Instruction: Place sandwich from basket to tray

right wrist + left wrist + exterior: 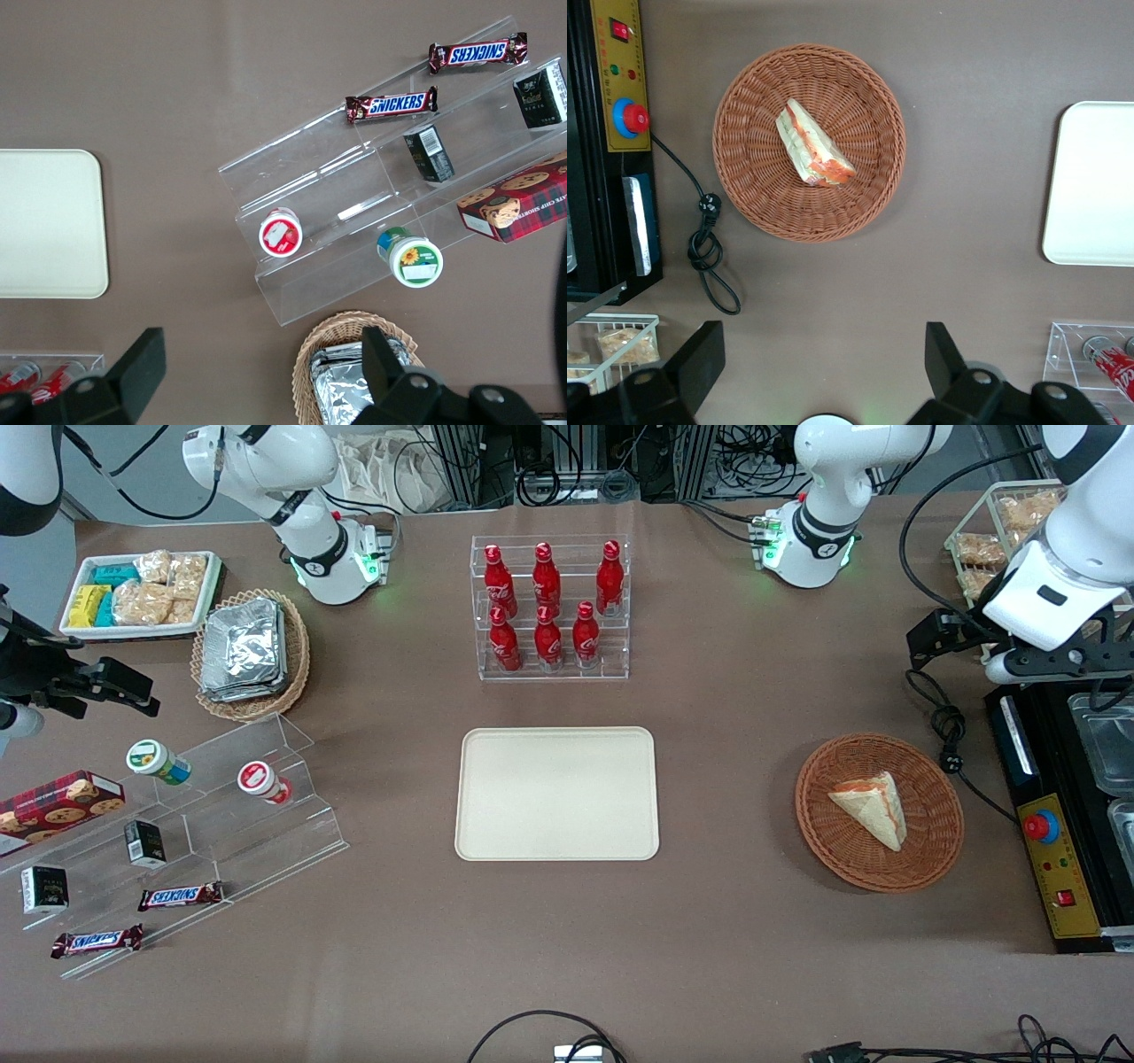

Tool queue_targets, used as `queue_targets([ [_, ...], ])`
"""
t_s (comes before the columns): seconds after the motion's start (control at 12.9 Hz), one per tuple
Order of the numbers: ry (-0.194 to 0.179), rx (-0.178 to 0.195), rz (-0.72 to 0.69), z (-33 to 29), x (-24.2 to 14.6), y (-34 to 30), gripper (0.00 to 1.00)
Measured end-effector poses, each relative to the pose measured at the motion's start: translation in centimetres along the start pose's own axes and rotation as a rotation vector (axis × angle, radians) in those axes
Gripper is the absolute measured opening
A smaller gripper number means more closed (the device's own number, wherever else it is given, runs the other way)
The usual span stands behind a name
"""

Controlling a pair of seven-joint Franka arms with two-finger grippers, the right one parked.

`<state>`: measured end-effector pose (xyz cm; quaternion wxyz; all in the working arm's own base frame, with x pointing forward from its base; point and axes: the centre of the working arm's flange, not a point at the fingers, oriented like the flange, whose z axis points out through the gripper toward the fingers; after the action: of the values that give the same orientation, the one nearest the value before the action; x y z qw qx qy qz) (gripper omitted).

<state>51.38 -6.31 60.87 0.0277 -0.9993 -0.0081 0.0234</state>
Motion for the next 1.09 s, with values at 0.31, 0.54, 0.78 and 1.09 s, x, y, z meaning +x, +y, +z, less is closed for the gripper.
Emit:
queue_targets([
  [0.31,-0.005,0.005,0.006,0.3,0.0,0.3,1.00],
  [0.54,-0.024,0.002,-0.010,1.9,1.1,-0.2,1.00],
  [0.78,-0.055,-0.011,-0.203,6.7,4.6,-2.3,1.00],
  [1.09,-0.091,0.062,-0.424,15.1,8.7,-1.2,1.00],
])
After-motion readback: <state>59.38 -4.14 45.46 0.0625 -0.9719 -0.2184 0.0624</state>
